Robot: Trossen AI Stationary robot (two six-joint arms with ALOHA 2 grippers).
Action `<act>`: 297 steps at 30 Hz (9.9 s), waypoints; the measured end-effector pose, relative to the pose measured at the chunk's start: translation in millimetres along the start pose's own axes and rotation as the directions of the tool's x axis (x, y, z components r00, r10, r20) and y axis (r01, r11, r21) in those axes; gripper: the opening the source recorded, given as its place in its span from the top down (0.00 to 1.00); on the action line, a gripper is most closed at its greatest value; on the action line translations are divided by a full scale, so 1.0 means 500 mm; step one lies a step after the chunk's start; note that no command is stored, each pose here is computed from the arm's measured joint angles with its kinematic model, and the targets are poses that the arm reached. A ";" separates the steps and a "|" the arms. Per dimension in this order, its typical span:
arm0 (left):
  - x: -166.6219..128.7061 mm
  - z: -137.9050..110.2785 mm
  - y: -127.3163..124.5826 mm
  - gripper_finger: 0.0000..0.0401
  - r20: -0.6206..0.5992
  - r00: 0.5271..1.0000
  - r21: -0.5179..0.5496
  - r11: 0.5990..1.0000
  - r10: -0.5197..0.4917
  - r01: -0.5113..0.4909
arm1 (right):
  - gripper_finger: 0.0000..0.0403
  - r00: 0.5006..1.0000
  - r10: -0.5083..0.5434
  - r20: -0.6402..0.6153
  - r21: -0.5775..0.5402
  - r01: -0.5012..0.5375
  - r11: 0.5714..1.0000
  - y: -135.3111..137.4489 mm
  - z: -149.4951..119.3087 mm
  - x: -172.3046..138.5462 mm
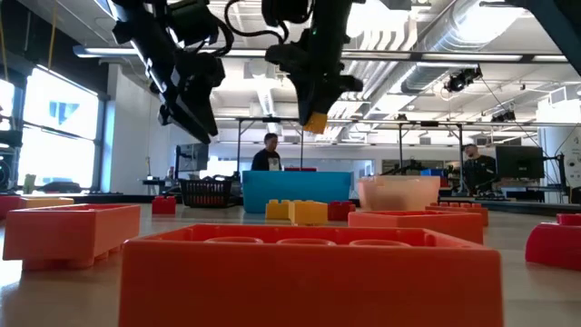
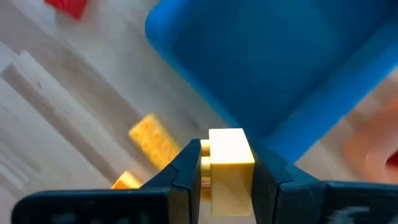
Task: Sort & place blocks by color
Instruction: Put the yellow game piece into the blue bin, then put the red game piece into the orange bin
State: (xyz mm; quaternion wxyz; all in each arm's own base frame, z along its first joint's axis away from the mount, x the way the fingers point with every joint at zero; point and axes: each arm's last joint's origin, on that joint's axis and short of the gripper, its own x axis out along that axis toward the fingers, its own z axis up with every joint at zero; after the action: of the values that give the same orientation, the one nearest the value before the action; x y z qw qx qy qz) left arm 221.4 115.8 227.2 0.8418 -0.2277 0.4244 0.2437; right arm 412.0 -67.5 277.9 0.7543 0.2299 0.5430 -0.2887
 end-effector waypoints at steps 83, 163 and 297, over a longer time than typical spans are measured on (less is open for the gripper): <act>0.158 -0.088 0.008 0.54 -0.457 0.866 -0.777 0.382 0.204 -0.500 | 0.57 0.983 0.101 0.152 -0.491 -0.014 0.871 -0.218 0.102 0.187; -0.024 -0.059 -0.077 0.82 -0.232 0.913 0.213 0.898 -0.337 0.385 | 0.57 0.767 0.622 0.157 -0.623 -0.412 0.665 0.097 0.043 0.057; -0.020 0.007 -0.044 0.55 0.110 0.975 0.033 0.981 -0.194 0.192 | 0.80 0.977 0.142 -0.159 0.269 -0.096 0.958 -0.577 0.064 0.007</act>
State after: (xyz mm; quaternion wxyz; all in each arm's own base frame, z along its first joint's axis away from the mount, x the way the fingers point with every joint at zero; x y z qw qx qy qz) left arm 231.9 98.6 241.2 0.8867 -0.2441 0.3546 0.1684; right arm 237.0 -299.3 274.5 0.6825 0.3839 0.5504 -0.2896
